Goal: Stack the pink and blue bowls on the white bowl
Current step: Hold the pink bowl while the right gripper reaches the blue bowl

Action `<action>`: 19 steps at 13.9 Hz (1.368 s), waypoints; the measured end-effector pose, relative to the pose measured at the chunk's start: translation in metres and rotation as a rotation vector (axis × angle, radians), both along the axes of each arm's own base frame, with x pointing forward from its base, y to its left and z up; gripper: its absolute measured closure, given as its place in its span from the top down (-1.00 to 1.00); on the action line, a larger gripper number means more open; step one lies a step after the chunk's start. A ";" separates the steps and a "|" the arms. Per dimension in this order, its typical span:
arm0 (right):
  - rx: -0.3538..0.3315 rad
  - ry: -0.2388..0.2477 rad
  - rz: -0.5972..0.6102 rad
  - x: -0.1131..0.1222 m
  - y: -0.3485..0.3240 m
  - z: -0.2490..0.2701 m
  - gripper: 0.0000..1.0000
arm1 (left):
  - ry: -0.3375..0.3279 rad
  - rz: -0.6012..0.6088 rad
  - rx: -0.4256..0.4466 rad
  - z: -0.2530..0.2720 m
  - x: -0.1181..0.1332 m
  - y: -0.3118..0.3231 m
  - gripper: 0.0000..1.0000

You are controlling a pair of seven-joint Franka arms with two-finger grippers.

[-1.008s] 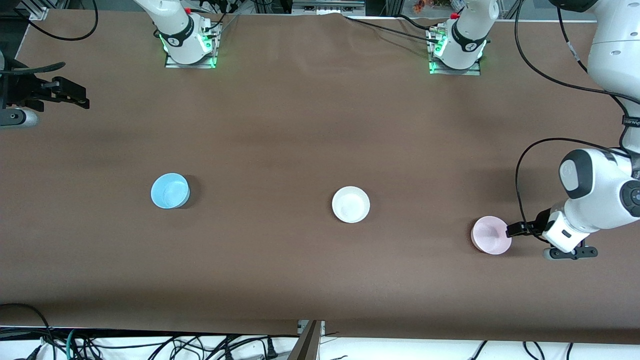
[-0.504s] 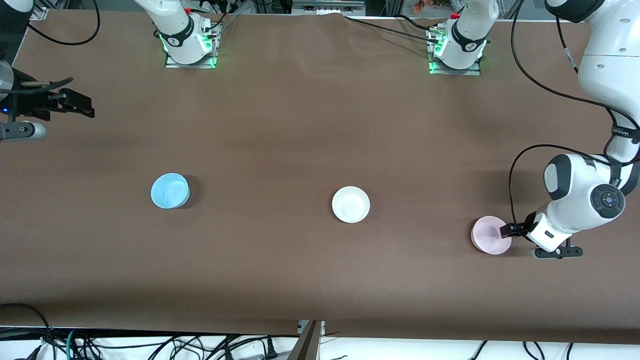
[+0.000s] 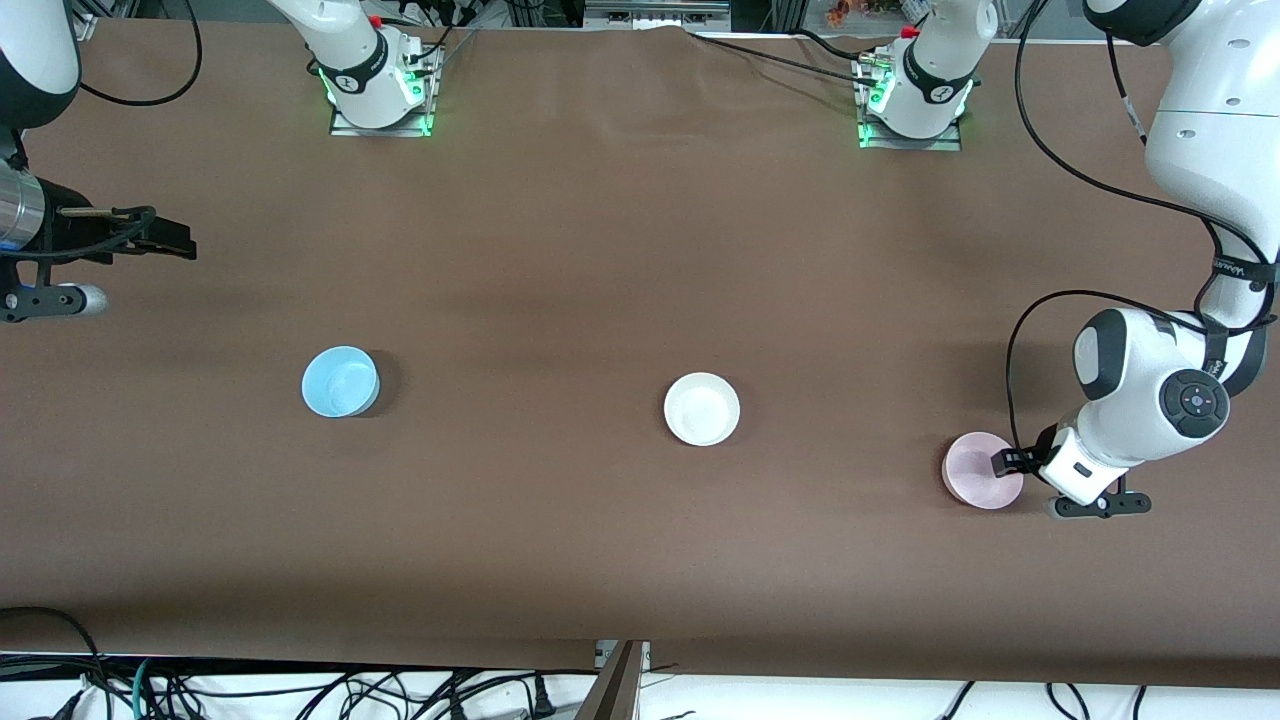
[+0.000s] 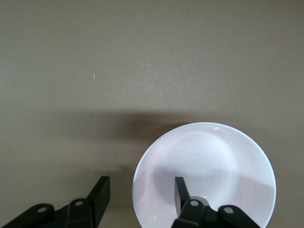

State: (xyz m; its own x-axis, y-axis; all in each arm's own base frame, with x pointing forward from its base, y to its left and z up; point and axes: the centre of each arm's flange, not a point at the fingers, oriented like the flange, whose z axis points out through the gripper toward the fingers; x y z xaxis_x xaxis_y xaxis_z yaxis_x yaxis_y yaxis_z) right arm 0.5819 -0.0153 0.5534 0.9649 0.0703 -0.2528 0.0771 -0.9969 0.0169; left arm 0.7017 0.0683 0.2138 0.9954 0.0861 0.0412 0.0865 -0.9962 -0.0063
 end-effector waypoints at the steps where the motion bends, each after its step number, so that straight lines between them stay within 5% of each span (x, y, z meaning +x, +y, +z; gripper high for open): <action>1: 0.000 -0.001 -0.002 0.001 -0.001 -0.001 1.00 | 0.001 0.000 0.000 0.000 0.000 0.000 0.23; 9: 0.001 -0.042 -0.006 0.034 -0.008 -0.046 1.00 | 0.004 -0.010 0.004 -0.012 -0.004 -0.001 -0.08; 19: 0.007 -0.139 0.007 0.061 -0.007 -0.169 1.00 | -0.011 -0.015 0.001 -0.009 -0.003 -0.005 -0.93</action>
